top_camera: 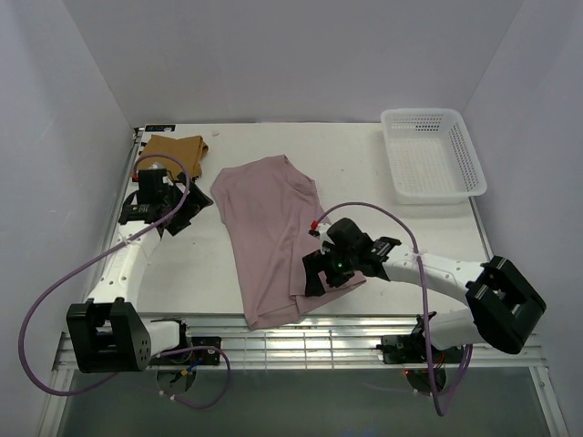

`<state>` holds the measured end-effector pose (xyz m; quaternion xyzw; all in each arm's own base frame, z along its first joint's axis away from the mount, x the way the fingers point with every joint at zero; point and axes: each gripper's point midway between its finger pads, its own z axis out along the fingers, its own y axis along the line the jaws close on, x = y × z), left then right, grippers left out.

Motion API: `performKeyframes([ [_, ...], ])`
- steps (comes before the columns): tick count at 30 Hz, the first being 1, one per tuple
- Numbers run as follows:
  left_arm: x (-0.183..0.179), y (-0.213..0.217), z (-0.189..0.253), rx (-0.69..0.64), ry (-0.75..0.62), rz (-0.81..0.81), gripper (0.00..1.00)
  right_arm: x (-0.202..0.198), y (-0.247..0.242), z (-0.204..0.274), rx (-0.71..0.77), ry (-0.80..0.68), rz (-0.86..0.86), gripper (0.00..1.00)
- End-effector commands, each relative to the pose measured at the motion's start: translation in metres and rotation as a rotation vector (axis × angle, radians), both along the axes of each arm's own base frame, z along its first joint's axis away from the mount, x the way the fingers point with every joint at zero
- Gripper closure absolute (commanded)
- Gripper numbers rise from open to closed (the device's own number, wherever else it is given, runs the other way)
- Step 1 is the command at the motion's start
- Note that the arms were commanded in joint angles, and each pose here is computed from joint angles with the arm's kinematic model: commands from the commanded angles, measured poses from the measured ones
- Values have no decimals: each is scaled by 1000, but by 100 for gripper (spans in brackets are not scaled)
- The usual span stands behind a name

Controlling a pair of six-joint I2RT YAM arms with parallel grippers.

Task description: Fold and stack the tank tops

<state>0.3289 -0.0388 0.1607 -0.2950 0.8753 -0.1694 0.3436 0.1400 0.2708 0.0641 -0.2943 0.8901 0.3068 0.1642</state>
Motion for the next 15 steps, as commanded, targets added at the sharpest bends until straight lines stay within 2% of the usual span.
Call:
performKeyframes([
  [1,8,-12,3,-59,-15,-36,2,19,13,-4,20,-38,-51,10],
  [4,26,-48,12,-124,-70,-170,2,26,10,-24,-43,-19,-61,10],
  [5,33,-58,0,-141,-43,-205,2,27,8,-32,-68,0,-70,10],
  [7,54,-79,6,-136,-70,-265,2,29,2,-40,-84,23,-90,10],
  [8,64,-86,-19,-131,-12,-289,2,30,-2,-45,-95,37,-98,10],
  [11,98,-103,-32,-101,7,-329,2,40,-18,-52,-117,56,-140,10],
  [12,104,-104,-65,-94,91,-331,2,47,-25,-53,-118,61,-166,10],
  [14,124,-110,-76,-92,101,-338,2,53,-32,-54,-119,67,-157,10],
  [15,125,-110,-103,-93,159,-334,2,61,-38,-54,-118,66,-175,10],
])
